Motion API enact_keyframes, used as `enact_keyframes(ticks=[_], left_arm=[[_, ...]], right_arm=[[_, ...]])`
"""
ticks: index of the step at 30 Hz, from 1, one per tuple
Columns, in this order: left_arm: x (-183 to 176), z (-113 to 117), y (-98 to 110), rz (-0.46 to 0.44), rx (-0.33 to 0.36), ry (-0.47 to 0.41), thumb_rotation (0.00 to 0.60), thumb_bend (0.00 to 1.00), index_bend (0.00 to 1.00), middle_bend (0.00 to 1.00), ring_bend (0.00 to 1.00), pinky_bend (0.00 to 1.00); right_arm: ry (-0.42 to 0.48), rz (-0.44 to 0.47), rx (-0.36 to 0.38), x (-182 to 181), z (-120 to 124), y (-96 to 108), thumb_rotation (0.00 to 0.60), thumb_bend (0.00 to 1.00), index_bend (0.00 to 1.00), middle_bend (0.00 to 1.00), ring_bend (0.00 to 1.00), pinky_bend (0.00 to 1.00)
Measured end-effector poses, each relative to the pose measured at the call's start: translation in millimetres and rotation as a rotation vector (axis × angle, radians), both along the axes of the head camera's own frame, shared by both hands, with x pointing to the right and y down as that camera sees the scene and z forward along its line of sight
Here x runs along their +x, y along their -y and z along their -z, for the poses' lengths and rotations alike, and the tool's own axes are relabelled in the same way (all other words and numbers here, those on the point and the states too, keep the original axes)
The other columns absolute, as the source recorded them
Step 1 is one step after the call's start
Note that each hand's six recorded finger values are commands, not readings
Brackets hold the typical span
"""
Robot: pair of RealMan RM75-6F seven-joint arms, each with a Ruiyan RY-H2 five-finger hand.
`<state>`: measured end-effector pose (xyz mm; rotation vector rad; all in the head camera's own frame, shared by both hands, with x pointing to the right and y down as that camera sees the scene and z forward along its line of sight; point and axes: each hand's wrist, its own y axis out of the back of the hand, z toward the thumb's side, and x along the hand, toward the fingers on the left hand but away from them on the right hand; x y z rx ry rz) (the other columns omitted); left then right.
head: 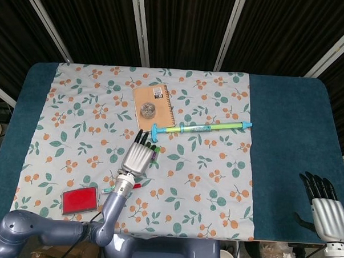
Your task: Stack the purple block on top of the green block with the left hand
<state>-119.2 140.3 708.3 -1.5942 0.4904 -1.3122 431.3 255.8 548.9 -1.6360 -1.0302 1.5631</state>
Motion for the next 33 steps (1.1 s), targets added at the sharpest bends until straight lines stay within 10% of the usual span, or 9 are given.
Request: enact_keyframes(ticks=[7,19,33], left_arm=[[7.0,24.5,8.1,-0.011,0.041,-0.067,0.600,0.33,0.10,0.01,0.00,0.01],[-24.5,68.2,10.8,-0.071,0.028,-0.010,0.600,0.30,0.10,0.03,0.00,0.00],[-209.2,156.4,-15.2,0.249,-0.016,0.041,0.600,0.30,0.16,0.06,0.00,0.00]], right_arm=[[0.003,0.007,0.001,-2.1,-0.1,0.7,0.600,0.22,0.00,0.06,0.00,0.00],[0.011,0.007,0.008,-3.6,2.4,1.5,0.600,0.22,0.00,0.06,0.00,0.00],[0.049,0.029,0.037,-11.4,12.4,-0.4,0.600,0.22,0.00,0.06,0.00,0.00]])
